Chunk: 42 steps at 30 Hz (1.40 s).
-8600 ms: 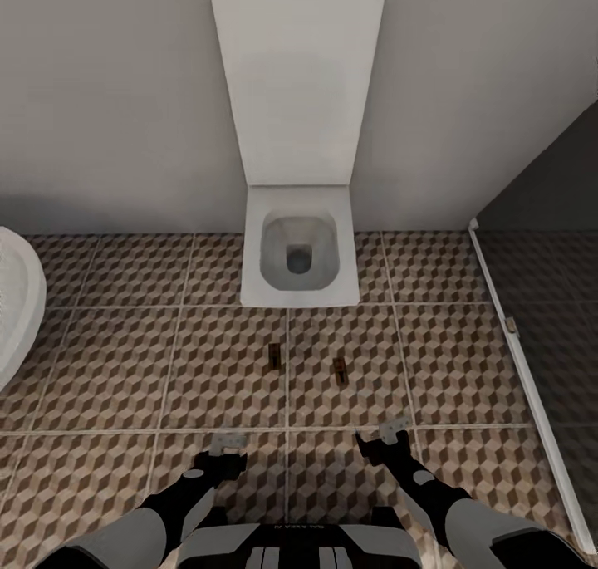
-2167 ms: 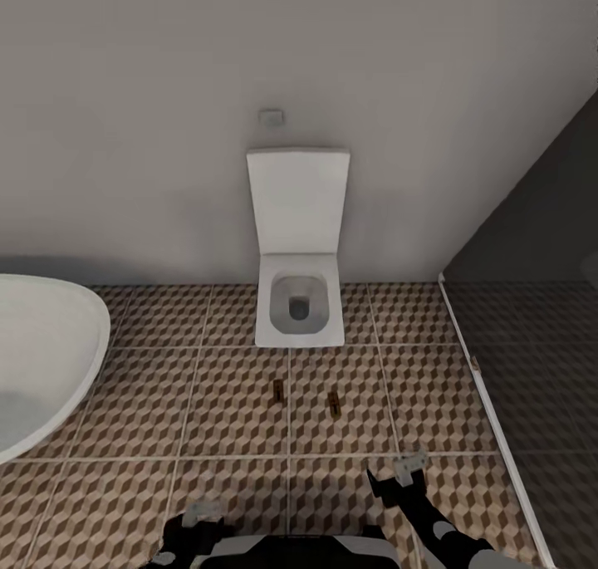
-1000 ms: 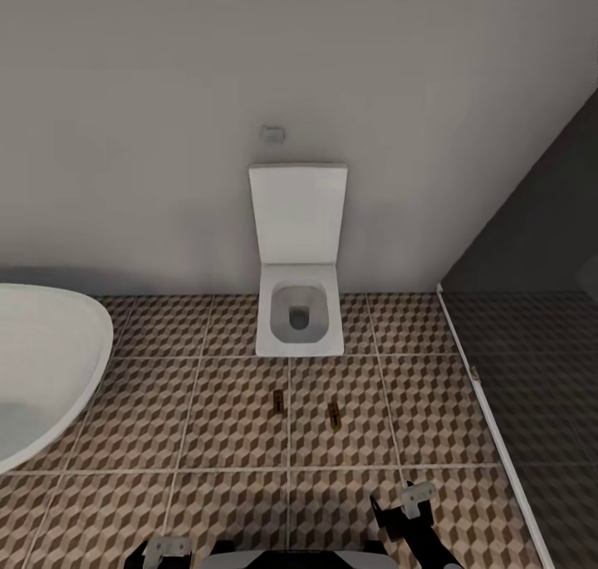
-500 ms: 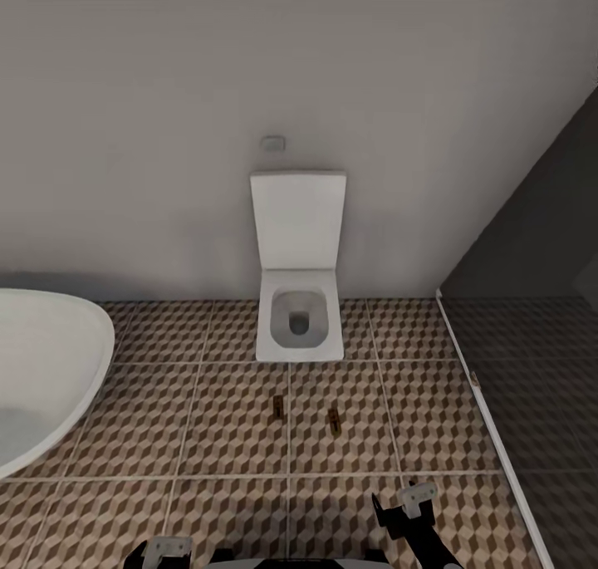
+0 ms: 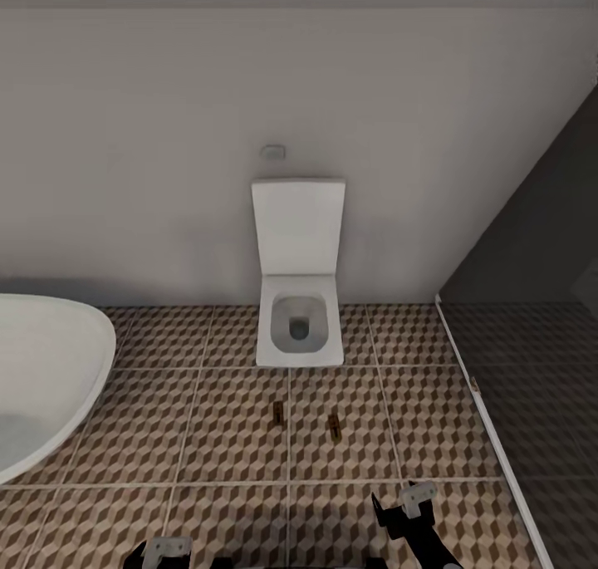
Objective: Take the four mousetraps from the cabinet in the bathroom and place them on the bathroom floor. Make sure all four end up on the same floor surface, and ensure that at least two of them are either under or directly next to the same bathroom sink.
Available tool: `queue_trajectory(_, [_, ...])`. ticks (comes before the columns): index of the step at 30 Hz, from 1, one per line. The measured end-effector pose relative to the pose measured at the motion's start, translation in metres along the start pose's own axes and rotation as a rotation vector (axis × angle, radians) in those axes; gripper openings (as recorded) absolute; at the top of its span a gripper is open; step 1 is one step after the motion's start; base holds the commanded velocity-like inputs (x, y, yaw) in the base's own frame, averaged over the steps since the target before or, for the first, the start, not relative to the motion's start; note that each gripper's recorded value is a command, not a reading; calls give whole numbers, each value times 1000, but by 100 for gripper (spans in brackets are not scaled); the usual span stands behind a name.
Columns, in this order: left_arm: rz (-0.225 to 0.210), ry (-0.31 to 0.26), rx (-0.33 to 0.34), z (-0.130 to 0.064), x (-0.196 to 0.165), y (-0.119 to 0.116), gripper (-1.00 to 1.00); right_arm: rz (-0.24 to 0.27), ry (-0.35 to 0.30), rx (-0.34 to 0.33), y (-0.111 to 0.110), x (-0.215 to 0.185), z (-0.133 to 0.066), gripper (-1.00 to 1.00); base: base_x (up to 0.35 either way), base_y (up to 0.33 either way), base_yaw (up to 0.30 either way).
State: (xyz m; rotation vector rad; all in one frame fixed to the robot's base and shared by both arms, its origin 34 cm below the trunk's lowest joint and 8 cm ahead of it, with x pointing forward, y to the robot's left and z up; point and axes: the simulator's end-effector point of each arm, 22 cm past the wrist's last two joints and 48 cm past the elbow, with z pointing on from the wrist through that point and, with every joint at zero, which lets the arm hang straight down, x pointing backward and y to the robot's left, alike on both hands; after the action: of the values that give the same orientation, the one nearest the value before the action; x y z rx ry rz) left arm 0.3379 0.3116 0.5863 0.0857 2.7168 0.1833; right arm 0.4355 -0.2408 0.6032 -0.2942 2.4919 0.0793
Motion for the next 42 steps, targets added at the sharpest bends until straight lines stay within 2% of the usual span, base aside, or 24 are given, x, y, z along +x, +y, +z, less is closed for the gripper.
queue_trajectory(42, [-9,-64,-3,-4,-31,1,100,-6,-64,10,-4,-34,-3,100,0,0,0])
